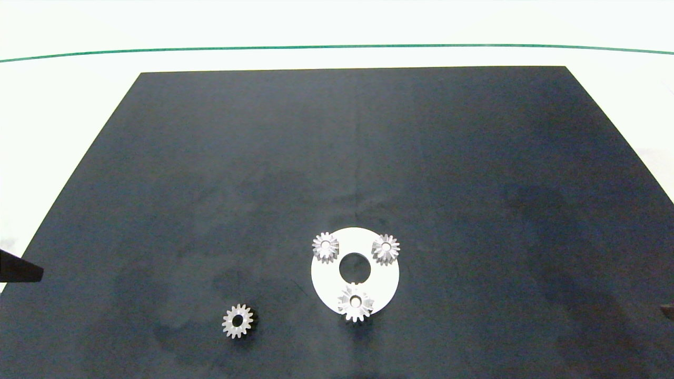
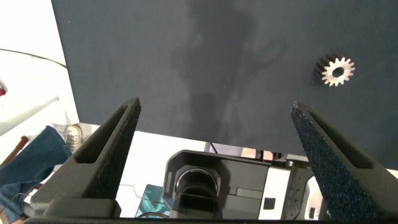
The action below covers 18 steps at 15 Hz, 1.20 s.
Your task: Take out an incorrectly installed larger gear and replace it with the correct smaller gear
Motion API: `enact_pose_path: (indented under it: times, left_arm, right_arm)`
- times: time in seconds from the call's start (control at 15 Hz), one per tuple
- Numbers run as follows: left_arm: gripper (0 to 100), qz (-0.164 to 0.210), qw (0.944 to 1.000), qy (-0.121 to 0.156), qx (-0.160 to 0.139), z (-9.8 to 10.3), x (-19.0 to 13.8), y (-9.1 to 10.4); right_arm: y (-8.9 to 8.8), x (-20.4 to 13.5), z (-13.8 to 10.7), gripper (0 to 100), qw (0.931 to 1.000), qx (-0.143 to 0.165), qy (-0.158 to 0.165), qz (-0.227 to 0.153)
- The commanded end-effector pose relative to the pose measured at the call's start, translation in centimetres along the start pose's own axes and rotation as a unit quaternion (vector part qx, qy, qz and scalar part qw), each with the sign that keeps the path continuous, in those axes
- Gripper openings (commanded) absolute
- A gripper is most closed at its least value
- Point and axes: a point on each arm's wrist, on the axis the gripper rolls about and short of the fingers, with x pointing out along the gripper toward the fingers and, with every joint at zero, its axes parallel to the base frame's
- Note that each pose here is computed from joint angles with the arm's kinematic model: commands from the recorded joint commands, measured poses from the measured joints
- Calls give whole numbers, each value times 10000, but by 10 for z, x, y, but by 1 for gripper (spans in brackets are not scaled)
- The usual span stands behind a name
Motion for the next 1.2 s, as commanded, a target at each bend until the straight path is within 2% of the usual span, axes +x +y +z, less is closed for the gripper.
enact_pose_path:
  times: [0.07,0.2,0.33,0.47,0.53,0.6,0.8,0.93,1.0,1.07,1.2]
  left_arm:
    - [100,-14,10000,-7,-31,-3,-3,0]
    - [100,-71,9999,-15,-89,-3,-3,-2]
    - [100,-116,9998,-150,-105,-7,-10,-1]
    - [100,-126,9994,-294,-135,-12,-18,1]
    - [100,-122,9990,-400,-171,-13,-23,2]
    - [100,-126,9984,-520,-202,-14,-29,3]
    - [100,-153,9972,-701,-215,-22,-39,6]
    - [100,-166,9965,-791,-218,-27,-44,7]
    - [100,-169,9963,-814,-220,-28,-45,7]
    - [100,-177,9958,-874,-219,-31,-48,8]
    - [100,-187,9951,-942,-219,-34,-51,9]
  right_arm:
    - [1,-3,10,100,9999,132,-96,31]
    - [1,-1,9,100,9999,122,-36,46]
    - [7,6,16,100,9996,-80,39,276]
    - [19,10,45,100,9973,-507,-83,519]
    - [26,9,59,100,9964,-684,-95,482]
    - [36,6,73,100,9952,-855,-99,460]
    - [68,-1,105,100,9914,-1118,-145,671]
    - [99,2,124,100,9884,-1345,-70,699]
    - [110,10,124,100,9866,-1479,133,681]
    - [137,31,123,100,9790,-1861,579,598]
    - [167,51,118,100,9650,-2344,1028,567]
